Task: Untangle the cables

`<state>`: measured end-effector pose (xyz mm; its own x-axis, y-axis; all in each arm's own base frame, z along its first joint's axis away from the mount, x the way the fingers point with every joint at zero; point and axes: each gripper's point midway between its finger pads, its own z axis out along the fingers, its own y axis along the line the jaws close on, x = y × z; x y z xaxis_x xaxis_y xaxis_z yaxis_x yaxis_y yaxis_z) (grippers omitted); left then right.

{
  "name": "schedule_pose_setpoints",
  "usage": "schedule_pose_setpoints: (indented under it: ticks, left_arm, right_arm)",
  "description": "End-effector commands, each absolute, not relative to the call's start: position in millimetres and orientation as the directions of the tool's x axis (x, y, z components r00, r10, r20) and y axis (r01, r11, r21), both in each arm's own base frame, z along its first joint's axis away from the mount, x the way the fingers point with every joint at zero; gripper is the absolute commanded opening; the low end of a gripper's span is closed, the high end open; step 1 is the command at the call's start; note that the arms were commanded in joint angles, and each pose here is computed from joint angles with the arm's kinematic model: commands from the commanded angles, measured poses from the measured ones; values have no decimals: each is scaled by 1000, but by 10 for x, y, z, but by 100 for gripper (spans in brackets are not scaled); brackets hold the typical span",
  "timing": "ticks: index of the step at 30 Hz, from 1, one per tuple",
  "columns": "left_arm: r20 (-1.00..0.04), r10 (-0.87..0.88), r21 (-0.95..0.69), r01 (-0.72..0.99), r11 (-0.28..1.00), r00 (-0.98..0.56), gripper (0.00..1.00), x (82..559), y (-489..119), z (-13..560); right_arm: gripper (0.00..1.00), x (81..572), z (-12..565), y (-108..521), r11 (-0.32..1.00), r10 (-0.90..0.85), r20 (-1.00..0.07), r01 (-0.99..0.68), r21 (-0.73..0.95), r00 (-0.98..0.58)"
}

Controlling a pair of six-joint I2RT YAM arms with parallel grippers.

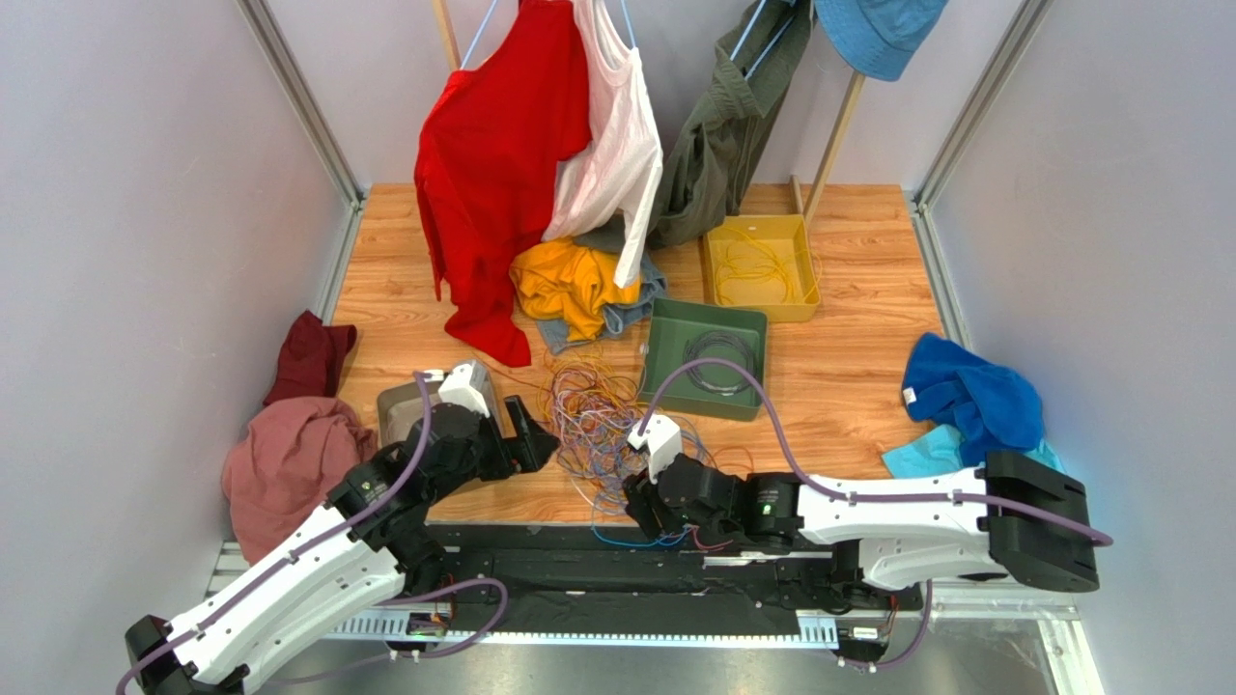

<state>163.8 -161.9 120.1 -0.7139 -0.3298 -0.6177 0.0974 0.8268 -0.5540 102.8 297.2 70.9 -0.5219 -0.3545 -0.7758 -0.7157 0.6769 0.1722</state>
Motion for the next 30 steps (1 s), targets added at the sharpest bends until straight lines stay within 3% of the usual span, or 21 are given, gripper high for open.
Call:
schedule_pose_setpoints:
  ticks: [1,8,9,10,14,17,20,25,30]
  left_arm:
    - [-605,-351,-587,102,803,-714,99,1641,-1683,1228]
    - [-595,-358,-595,94,799,-720,99,1629,-1686,1184]
    - [-593,-359,-596,93,797,-721,99,1624,-1687,1174]
    - [-593,-359,-599,96,795,-721,99,1624,-1694,1180]
    - [-592,-351,-598,103,795,-726,96,1607,-1700,1169]
    - [-598,-353,-598,108,794,-719,93,1610,-1688,1187]
    - [-621,-359,-597,124,792,-696,92,1639,-1673,1274]
    - [-682,-403,-620,191,761,-610,99,1747,-1682,1632]
    - [-716,-461,-659,290,694,-524,99,1810,-1758,1878]
  right_arm:
    - [56,997,674,3160,645,-367,-779,-742,180,-508]
    - [52,879,587,3370,595,-414,-750,-777,206,-516]
    - [48,868,404,3298,610,-472,-707,-774,169,-526]
    - [34,875,360,3294,620,-480,-696,-768,161,-534]
    - [4,996,462,3257,669,-430,-730,-731,138,-531]
    - [0,1138,913,3183,697,-363,-799,-709,108,-479]
    - [0,1252,1839,3060,700,-243,-894,-706,107,-376]
    - [0,1308,3377,2777,664,-85,-976,-742,95,-201]
    - [0,1262,4001,2618,636,-78,-986,-769,63,-146]
